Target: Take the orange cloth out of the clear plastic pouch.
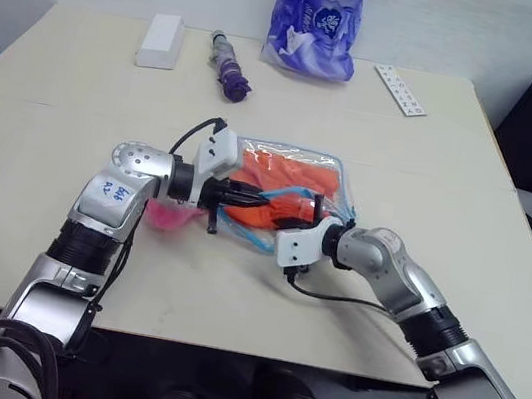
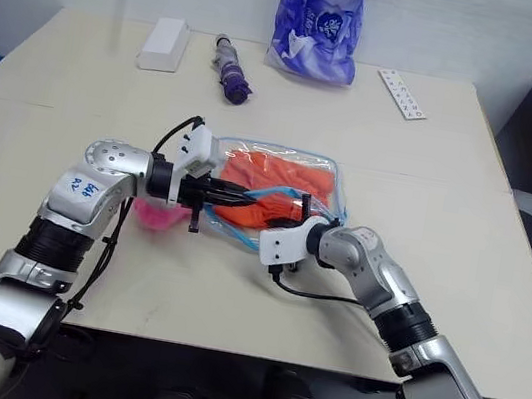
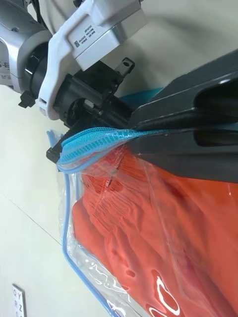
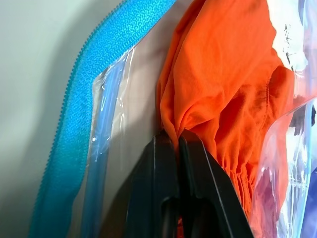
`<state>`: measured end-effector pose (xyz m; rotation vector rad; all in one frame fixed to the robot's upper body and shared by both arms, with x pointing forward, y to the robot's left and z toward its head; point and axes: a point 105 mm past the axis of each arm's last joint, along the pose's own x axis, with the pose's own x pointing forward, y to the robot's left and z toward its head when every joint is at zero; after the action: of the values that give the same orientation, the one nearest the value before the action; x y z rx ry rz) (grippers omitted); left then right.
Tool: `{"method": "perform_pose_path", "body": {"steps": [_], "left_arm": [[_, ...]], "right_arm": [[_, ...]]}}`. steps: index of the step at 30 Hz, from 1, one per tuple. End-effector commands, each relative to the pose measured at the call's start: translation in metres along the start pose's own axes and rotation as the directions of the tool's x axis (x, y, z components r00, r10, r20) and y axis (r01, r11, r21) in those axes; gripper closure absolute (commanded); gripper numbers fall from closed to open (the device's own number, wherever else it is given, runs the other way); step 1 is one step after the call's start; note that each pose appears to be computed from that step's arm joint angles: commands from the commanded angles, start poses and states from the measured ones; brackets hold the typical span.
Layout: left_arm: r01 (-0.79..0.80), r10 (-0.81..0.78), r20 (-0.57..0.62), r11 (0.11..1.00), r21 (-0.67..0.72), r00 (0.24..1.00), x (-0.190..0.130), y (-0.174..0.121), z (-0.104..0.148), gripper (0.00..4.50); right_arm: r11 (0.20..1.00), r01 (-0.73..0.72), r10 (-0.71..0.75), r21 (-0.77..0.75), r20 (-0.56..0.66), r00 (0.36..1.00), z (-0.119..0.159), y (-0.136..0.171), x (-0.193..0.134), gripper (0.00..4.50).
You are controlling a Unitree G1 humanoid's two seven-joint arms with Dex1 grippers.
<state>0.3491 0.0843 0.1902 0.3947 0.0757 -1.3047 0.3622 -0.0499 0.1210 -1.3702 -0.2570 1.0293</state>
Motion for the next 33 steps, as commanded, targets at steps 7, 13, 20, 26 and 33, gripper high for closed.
{"method": "perform_pose_path", "body": {"steps": [7,13,20,26,33], "left_arm": [[-0.135,0.136,0.041,0.991,-0.024,0.99,0.018,0.021,0.007,4.5],[-0.193,0.203,-0.066,0.973,0.128,0.977,0.026,0.033,-0.014,4.5],[-0.234,0.247,-0.07,0.96,0.151,0.967,0.025,0.046,-0.017,4.5],[-0.217,0.235,-0.083,0.959,0.183,0.968,0.021,0.046,-0.018,4.5],[-0.199,0.238,-0.155,0.952,0.234,0.959,-0.01,0.039,-0.032,4.5]], "right_arm": [[0.991,-0.073,0.077,-0.112,0.03,0.997,0.015,0.02,-0.02,4.48],[0.992,0.002,0.015,-0.13,0.131,0.991,0.034,0.005,-0.057,4.48],[0.961,-0.253,0.266,-0.113,0.127,0.955,0.033,0.068,-0.121,4.48],[0.962,-0.271,0.271,-0.015,-0.033,0.962,0.009,0.092,-0.152,4.48],[0.984,-0.09,0.144,0.154,-0.387,0.911,-0.053,0.093,-0.224,4.48]]}}
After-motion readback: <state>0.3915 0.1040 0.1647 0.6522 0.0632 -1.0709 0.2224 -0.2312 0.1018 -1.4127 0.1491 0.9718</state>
